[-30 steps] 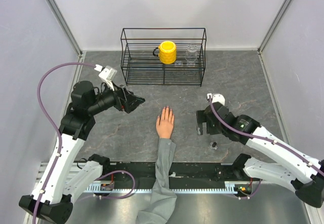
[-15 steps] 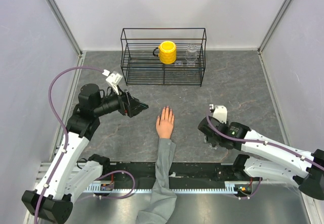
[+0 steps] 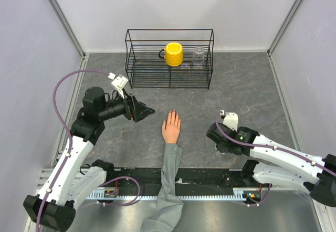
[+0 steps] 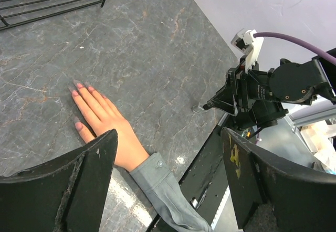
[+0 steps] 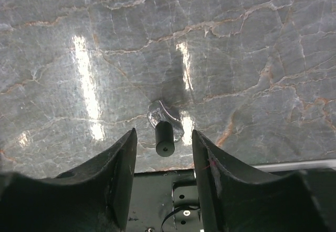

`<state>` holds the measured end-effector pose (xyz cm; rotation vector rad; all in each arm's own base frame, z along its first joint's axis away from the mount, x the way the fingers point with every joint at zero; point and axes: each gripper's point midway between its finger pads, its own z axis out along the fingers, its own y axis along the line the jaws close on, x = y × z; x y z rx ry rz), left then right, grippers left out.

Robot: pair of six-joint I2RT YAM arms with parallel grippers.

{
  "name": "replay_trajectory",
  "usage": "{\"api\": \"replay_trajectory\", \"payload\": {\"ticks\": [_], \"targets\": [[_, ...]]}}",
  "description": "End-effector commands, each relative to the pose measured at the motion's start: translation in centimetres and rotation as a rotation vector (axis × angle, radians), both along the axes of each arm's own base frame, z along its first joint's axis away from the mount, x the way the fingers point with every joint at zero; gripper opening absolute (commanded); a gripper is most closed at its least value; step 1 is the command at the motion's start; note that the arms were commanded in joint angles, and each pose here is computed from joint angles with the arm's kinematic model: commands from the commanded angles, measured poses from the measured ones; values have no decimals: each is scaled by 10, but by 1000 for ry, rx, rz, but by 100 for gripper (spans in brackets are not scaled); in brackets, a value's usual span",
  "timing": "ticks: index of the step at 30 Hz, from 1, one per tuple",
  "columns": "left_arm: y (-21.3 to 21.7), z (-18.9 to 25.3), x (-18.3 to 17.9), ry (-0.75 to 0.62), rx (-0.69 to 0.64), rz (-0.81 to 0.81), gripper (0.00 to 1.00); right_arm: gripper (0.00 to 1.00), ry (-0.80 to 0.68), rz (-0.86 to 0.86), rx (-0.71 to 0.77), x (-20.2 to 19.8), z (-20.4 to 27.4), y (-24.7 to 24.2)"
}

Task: Paint the nails

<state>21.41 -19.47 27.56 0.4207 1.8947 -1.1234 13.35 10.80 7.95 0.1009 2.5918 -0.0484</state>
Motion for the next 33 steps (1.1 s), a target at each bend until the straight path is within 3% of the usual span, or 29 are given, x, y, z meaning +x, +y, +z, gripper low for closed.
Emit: {"api": "replay_trajectory", "payload": {"ticks": [1, 22, 30, 33], "targets": [[-4, 6, -2, -3, -39, -30, 85, 52, 28, -3, 12, -5, 2, 3], [-7, 1, -9, 12, -50, -58, 85, 44, 73, 44, -50, -4, -8, 7], [-8, -2, -10, 24, -50, -72, 84, 33, 60, 53, -42, -2, -8, 9], [-12, -5, -14, 19, -49, -101, 82, 19, 49, 57, -42, 0, -9, 9]]}}
